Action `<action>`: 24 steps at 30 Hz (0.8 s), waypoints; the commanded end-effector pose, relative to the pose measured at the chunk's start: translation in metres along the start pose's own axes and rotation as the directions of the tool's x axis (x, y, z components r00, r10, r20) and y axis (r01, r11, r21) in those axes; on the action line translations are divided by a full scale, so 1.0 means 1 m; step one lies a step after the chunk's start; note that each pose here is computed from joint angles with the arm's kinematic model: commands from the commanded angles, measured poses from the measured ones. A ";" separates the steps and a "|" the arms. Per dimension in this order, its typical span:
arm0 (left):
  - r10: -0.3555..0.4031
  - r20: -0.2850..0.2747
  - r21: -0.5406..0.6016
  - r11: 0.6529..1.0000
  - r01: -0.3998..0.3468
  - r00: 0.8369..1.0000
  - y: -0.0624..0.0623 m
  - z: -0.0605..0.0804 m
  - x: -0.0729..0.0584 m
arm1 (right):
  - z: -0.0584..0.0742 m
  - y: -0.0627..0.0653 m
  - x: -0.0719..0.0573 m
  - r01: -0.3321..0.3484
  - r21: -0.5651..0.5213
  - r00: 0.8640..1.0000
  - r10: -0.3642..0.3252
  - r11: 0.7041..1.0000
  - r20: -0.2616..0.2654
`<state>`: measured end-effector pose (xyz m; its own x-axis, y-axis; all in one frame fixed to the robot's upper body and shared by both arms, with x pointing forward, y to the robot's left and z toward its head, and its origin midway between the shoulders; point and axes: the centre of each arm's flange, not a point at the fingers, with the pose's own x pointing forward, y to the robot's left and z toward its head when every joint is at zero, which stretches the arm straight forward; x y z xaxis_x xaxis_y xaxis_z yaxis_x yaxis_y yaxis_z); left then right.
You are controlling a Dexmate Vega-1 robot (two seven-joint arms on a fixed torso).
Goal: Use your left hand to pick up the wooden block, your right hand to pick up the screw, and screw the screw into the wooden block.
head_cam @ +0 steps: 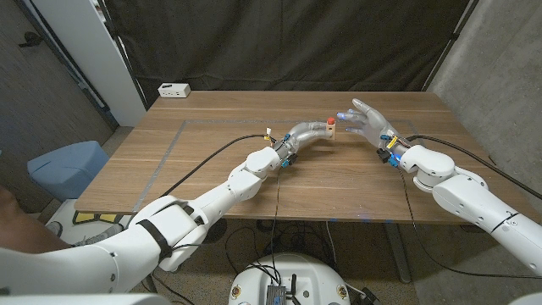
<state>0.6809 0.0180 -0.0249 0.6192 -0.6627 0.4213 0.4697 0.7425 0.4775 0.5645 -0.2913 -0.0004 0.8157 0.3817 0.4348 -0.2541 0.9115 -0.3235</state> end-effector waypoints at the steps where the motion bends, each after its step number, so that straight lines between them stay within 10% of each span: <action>1: 0.000 -0.002 -0.001 1.000 0.000 1.000 0.001 0.000 0.000 | -0.001 0.004 0.009 -0.044 0.017 0.999 0.044 0.999 -0.001; 24: -0.003 0.002 0.014 1.000 0.003 1.000 0.001 0.002 0.001 | -0.003 0.007 0.013 -0.081 0.020 0.997 0.081 0.997 -0.005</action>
<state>0.6824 0.0187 -0.0231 0.6180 -0.6649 0.4195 0.4687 0.7401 0.4823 0.5742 -0.2817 0.0010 0.7972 0.4441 0.4089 -0.3201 0.8853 -0.3374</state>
